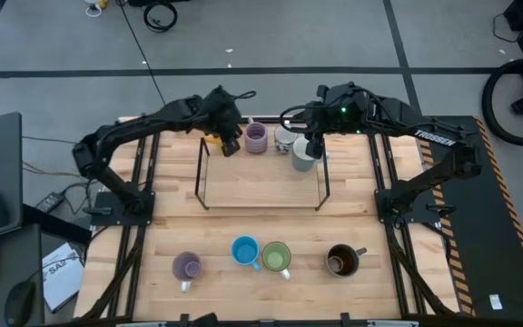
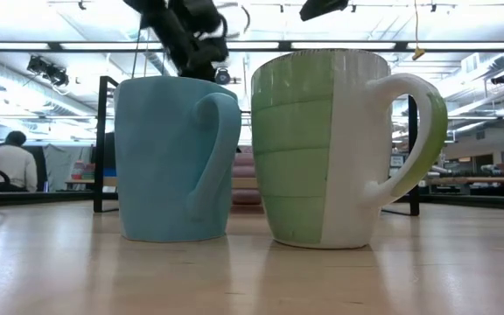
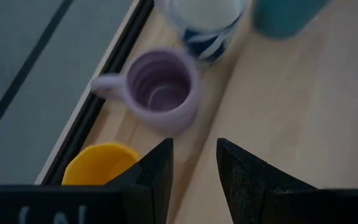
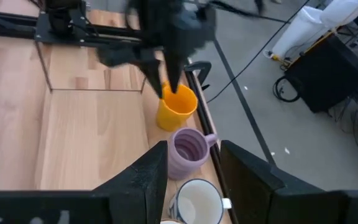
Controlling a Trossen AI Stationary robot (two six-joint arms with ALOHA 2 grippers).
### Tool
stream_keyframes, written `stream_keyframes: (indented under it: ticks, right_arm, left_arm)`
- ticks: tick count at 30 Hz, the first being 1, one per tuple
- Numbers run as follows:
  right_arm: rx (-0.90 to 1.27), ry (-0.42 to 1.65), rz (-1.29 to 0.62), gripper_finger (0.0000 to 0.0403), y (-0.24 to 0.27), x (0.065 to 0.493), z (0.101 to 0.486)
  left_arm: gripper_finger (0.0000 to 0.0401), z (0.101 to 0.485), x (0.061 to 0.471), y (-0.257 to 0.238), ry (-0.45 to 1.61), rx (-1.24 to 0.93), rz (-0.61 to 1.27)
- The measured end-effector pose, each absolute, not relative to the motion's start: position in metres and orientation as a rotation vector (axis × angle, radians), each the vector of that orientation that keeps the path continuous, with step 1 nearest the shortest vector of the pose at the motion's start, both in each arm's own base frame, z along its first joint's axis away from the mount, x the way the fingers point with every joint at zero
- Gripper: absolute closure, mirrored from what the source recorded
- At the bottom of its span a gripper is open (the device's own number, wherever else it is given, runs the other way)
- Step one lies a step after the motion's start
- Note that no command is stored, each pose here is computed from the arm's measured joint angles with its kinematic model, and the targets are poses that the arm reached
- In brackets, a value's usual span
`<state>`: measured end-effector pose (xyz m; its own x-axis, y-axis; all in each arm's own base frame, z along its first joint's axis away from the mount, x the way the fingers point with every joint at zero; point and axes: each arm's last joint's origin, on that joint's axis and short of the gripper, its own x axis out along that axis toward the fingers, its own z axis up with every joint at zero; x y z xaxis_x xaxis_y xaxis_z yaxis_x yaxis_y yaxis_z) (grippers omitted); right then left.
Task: Place coffee mugs
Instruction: Put the yellow mug on the shelf
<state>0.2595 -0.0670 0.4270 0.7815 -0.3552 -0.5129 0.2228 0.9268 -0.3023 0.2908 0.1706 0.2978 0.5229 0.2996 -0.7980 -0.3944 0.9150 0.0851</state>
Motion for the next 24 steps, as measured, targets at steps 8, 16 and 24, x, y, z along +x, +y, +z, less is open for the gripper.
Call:
stream_keyframes:
  ticks: [8, 16, 24]
  right_arm:
    - [-0.229, 0.606, -0.305, 0.0249, -0.066, 0.258, 0.426]
    - [-0.228, 0.605, -0.299, 0.0249, -0.066, 0.259, 0.426]
    - [-0.222, 0.604, -0.278, 0.0249, -0.066, 0.259, 0.426]
  left_arm:
    - [0.0271, 0.283, 0.302, 0.2, 1.113, -0.143, 0.406]
    - [0.0271, 0.27, 0.313, 0.217, 1.264, -0.139, 0.341]
    - [0.0271, 0.248, 0.315, 0.218, 1.375, -0.133, 0.241]
